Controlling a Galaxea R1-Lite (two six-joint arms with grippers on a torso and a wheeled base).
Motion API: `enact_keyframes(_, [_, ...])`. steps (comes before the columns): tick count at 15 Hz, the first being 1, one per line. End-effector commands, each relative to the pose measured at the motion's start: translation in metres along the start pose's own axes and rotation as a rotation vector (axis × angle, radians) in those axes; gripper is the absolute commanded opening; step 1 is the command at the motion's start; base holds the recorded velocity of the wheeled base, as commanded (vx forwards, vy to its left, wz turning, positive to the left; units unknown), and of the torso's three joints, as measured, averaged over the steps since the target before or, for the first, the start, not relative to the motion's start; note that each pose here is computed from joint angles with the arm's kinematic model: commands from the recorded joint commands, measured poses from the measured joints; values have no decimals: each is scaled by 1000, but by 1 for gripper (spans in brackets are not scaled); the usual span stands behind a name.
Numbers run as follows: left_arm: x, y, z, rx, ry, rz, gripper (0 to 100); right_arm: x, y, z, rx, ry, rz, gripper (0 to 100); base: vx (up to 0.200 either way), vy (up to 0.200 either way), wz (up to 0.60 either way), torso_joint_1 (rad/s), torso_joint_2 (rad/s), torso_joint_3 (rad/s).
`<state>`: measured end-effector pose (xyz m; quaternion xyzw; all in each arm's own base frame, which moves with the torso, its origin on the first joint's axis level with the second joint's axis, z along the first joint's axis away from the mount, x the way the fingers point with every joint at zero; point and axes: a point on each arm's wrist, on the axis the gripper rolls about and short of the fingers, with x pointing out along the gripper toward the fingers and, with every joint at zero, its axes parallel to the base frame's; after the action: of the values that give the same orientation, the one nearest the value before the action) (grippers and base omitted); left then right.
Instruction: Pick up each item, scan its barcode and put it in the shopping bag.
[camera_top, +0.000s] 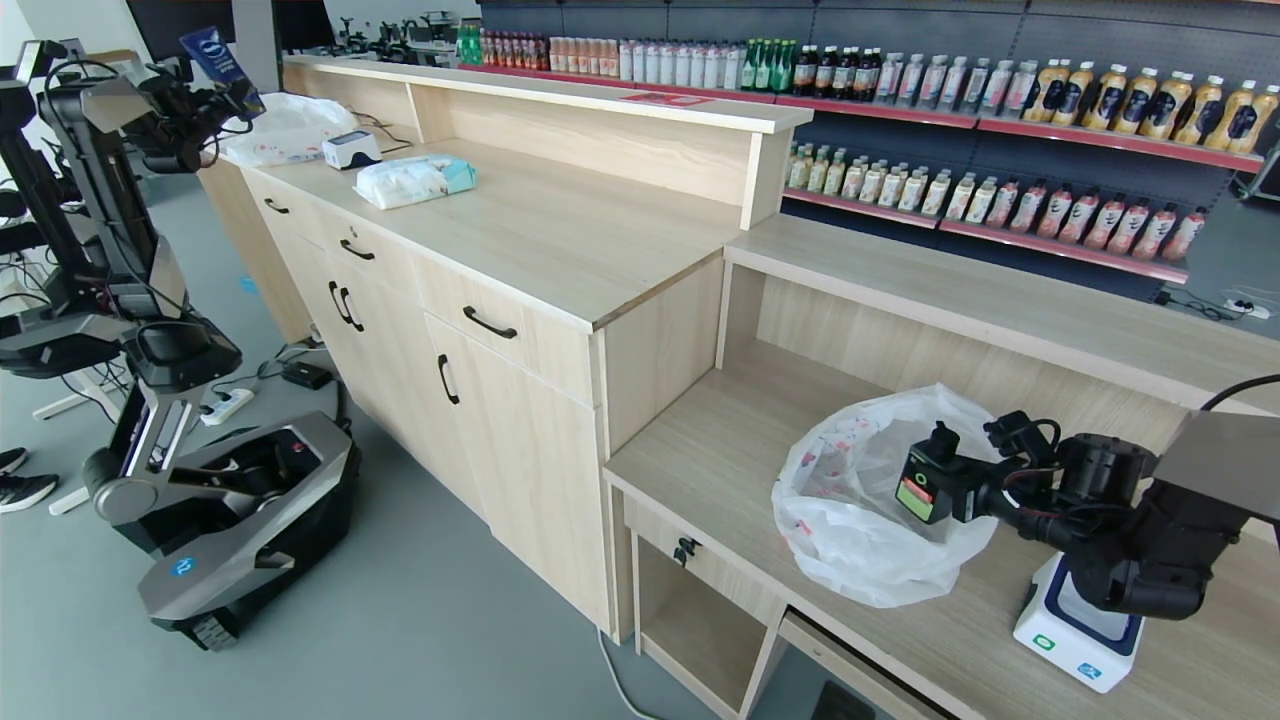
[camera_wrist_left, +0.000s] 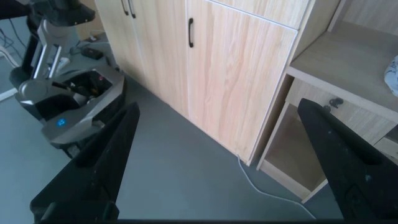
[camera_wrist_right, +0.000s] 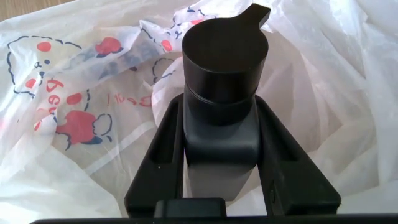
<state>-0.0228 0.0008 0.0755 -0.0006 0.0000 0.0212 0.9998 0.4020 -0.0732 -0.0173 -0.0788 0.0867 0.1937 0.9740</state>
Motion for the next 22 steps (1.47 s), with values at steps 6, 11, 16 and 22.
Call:
enact_keyframes(6, [0, 0, 0, 0, 0, 1, 100, -1, -1, 3, -3, -3, -3, 100, 0, 0, 0, 0, 0, 0])
enact_keyframes(11, [0, 0, 0, 0, 0, 1, 100, -23, 3, 57, -15, -28, 0, 100, 0, 0, 0, 0, 0, 0])
enact_keyframes(16, [0, 0, 0, 0, 0, 1, 100, -121, 49, 163, -258, -92, -7, 100, 0, 0, 0, 0, 0, 0])
enact_keyframes(22, [0, 0, 0, 0, 0, 1, 100, -195, 80, 248, -540, -267, -157, 100, 0, 0, -400, 0, 2, 2])
